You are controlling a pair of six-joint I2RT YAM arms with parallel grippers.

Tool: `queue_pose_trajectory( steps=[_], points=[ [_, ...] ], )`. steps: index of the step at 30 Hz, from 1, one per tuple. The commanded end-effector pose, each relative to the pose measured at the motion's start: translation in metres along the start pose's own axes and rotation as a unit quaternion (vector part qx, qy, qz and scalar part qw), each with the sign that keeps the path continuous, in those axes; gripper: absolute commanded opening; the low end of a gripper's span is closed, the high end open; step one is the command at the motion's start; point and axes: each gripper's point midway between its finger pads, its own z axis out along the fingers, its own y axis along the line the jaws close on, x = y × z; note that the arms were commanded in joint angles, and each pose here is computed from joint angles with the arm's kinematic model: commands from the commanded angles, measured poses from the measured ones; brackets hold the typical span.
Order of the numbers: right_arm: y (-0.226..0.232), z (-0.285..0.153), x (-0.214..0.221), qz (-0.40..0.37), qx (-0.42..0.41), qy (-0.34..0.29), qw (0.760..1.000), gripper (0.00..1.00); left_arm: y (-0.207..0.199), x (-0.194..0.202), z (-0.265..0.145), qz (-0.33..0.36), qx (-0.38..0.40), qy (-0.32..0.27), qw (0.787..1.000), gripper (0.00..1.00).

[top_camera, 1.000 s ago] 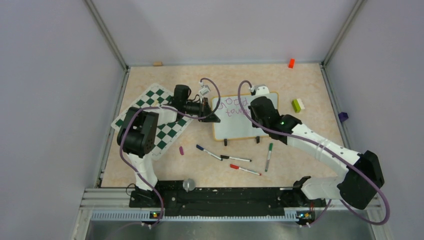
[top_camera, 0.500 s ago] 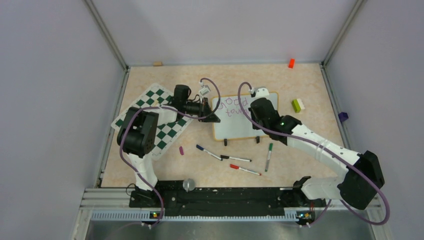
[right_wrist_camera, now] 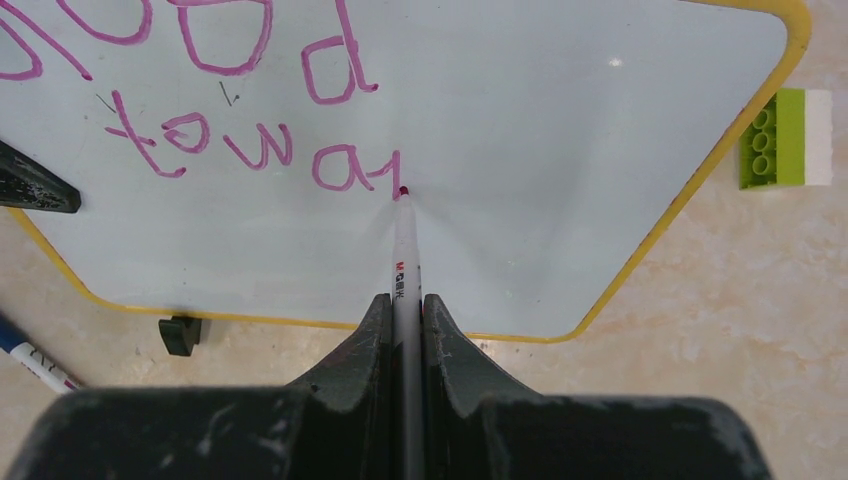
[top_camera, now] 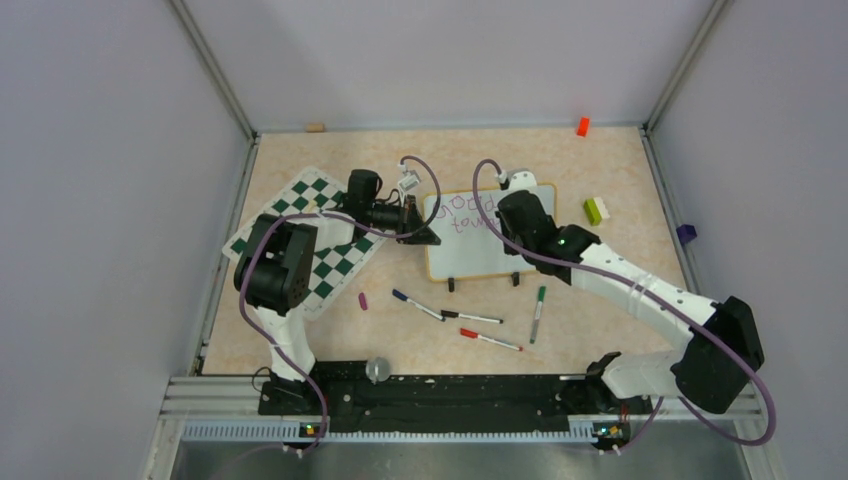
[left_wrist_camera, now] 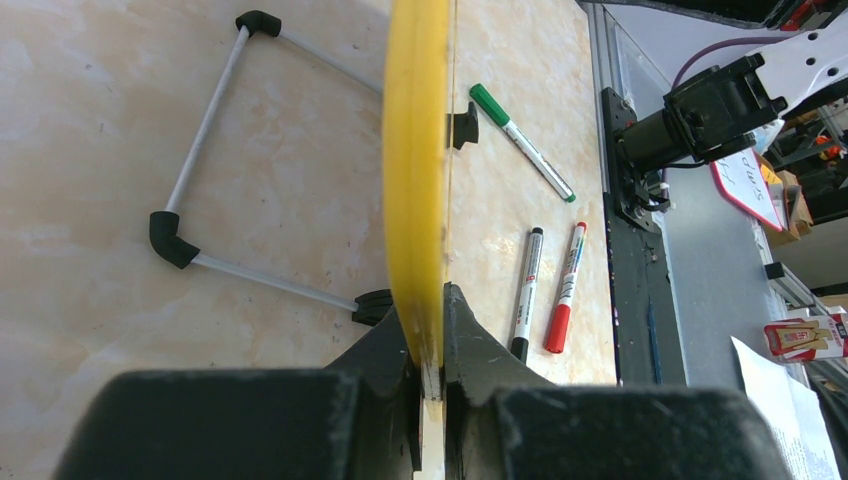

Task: Write a sentence on the whiteboard

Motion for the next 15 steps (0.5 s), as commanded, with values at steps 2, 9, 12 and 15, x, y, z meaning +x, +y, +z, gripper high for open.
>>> queue_pose_trajectory(
  steps=[2, 9, 12, 15],
  points=[
    [-0.012, 0.0005, -0.0374, 0.026, 0.029, -0.053, 0.998, 0.0, 0.0043, 0.0096, 0.0055, 0.014, -0.006, 0.012, 1.0, 0.0],
    [-0.0166, -0.0014, -0.0416, 0.033, 0.035, -0.058, 0.997, 0.0, 0.0041, 0.0099, 0.0054, 0.014, -0.006, 0.012, 1.0, 0.0],
    [-0.0193, -0.0031, -0.0434, 0.036, 0.036, -0.062, 0.997, 0.0, 0.0042, 0.0099, 0.0053, 0.014, -0.006, 0.012, 1.0, 0.0],
    [-0.021, -0.0047, -0.0445, 0.038, 0.036, -0.063, 0.997, 0.0, 0.0043, 0.01, 0.0053, 0.014, -0.006, 0.012, 1.0, 0.0]
  ],
)
